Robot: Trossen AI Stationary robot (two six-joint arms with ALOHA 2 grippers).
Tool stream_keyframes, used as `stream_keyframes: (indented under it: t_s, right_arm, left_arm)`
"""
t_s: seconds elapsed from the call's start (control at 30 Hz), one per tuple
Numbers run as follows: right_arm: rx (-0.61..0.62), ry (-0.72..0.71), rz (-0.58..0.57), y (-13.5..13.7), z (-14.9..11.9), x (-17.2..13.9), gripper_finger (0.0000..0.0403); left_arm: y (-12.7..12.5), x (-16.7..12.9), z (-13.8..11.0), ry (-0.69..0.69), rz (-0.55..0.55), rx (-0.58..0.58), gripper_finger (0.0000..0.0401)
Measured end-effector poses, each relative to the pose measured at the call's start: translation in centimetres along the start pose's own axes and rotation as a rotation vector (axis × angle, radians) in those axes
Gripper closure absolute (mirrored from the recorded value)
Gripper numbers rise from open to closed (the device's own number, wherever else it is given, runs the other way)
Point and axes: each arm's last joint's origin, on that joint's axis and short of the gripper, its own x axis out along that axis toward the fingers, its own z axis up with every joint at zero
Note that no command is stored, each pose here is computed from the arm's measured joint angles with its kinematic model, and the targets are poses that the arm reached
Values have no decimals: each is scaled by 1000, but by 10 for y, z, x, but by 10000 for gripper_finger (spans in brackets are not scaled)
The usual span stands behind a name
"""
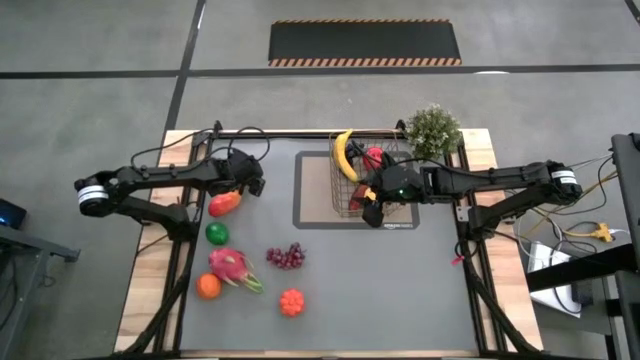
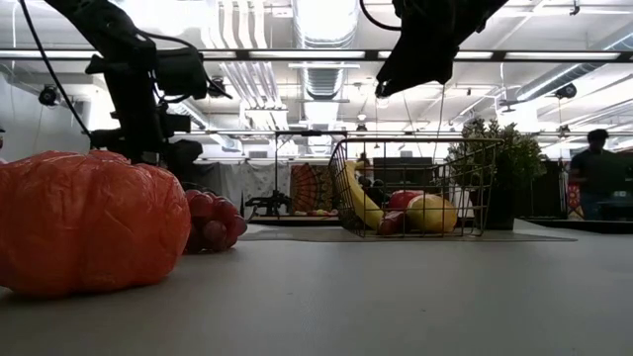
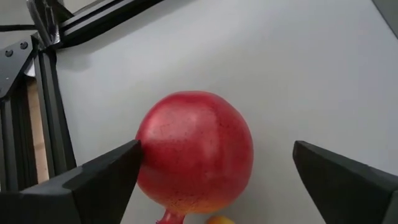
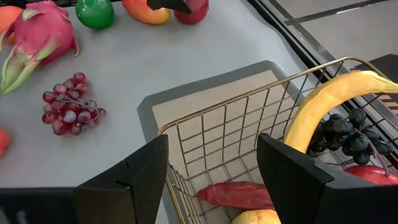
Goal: Build produce basket
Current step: Put the pomegranate into the wire basket
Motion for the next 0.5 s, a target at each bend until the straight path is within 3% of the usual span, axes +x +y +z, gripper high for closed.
stream_keyframes:
  t_s: [0.5]
  right_arm:
    - [10,0,0,0,0,0,174]
  left_arm:
    - [-1,-5,8,-32,5,82,2]
